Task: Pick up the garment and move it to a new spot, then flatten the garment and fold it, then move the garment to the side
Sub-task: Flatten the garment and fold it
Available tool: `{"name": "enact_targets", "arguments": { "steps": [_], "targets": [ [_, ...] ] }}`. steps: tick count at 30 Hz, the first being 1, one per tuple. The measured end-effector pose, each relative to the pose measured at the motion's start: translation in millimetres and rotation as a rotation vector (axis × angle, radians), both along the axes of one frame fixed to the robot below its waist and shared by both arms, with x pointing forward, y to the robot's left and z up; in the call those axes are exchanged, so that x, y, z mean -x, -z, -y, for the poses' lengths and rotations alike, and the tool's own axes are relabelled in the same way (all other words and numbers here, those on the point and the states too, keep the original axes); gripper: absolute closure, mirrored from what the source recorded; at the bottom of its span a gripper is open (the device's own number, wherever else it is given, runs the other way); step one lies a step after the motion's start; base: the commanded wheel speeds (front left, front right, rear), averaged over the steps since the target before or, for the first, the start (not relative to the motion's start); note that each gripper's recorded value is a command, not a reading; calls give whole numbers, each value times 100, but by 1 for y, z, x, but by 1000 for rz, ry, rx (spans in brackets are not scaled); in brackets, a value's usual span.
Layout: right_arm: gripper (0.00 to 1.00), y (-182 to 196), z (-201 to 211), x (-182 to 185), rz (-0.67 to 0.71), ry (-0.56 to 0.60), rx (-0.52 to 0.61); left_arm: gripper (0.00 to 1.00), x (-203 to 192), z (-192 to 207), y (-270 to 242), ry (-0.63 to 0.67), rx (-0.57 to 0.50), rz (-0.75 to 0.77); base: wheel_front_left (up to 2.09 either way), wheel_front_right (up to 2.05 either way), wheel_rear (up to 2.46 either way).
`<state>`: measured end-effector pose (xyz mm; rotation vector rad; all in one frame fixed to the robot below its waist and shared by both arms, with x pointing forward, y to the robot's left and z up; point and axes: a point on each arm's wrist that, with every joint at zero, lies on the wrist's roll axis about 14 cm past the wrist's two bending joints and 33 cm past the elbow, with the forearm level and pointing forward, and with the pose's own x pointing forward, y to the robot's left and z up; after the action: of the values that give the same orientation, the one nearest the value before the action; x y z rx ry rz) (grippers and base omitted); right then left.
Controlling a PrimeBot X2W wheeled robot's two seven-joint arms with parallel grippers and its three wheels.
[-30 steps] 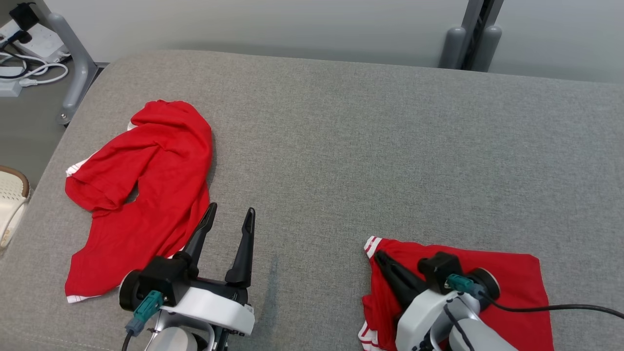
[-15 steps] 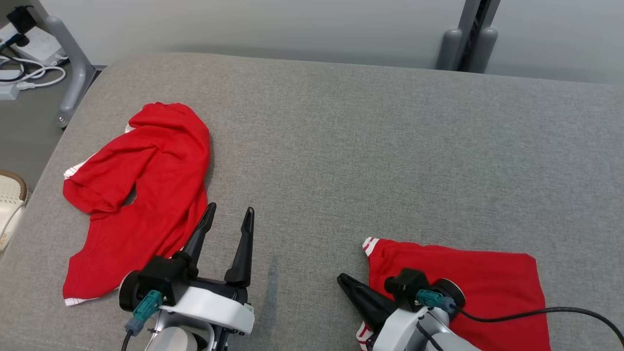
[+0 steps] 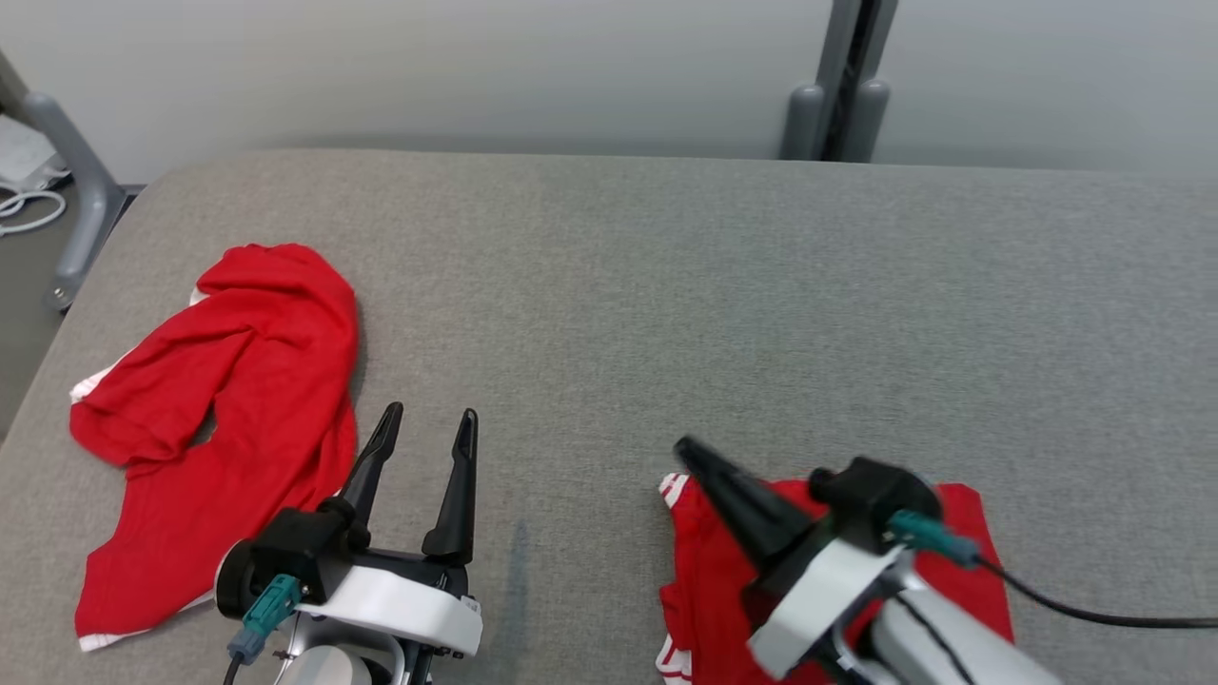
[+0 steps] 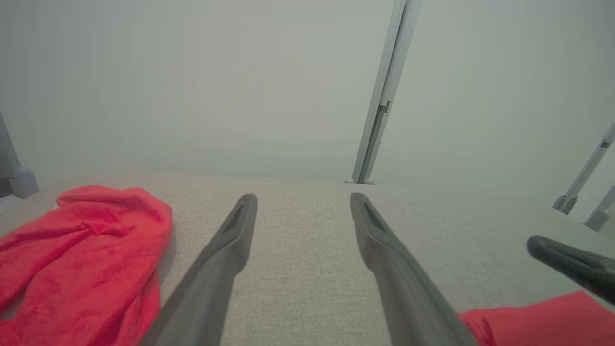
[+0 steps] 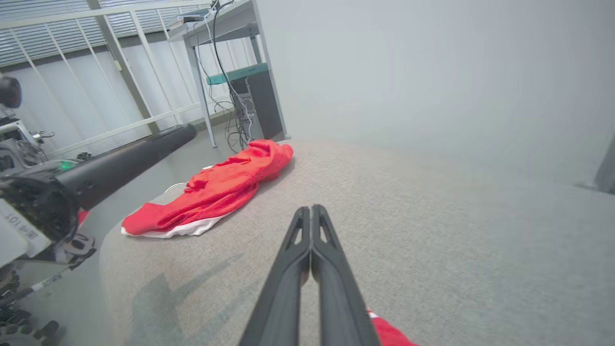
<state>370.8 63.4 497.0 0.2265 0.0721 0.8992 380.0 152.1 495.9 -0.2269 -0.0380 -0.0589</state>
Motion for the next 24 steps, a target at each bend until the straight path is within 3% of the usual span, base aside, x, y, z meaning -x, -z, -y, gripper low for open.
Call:
{"name": "enact_targets", "arguments": {
  "steps": [4, 11, 17, 23, 24],
  "targets": [
    [100, -26, 64, -33, 142, 186, 49, 0, -2, 9, -10, 27, 4, 33, 0, 0, 0],
    [100, -57, 156, -50, 312, 447, 157, 0, -1, 21, -22, 58, 12, 68, 0, 0, 0],
    [100, -66, 212, -44, 358, 632, 200, 0, 0, 24, -25, 67, 14, 77, 0, 0, 0],
    [100, -54, 237, -27, 315, 735, 207, 0, 4, 24, -21, 65, 8, 66, 0, 0, 0],
    [70, -51, 240, -24, 303, 750, 202, 0, 6, 23, -19, 63, 7, 60, 0, 0, 0]
  ]
}}
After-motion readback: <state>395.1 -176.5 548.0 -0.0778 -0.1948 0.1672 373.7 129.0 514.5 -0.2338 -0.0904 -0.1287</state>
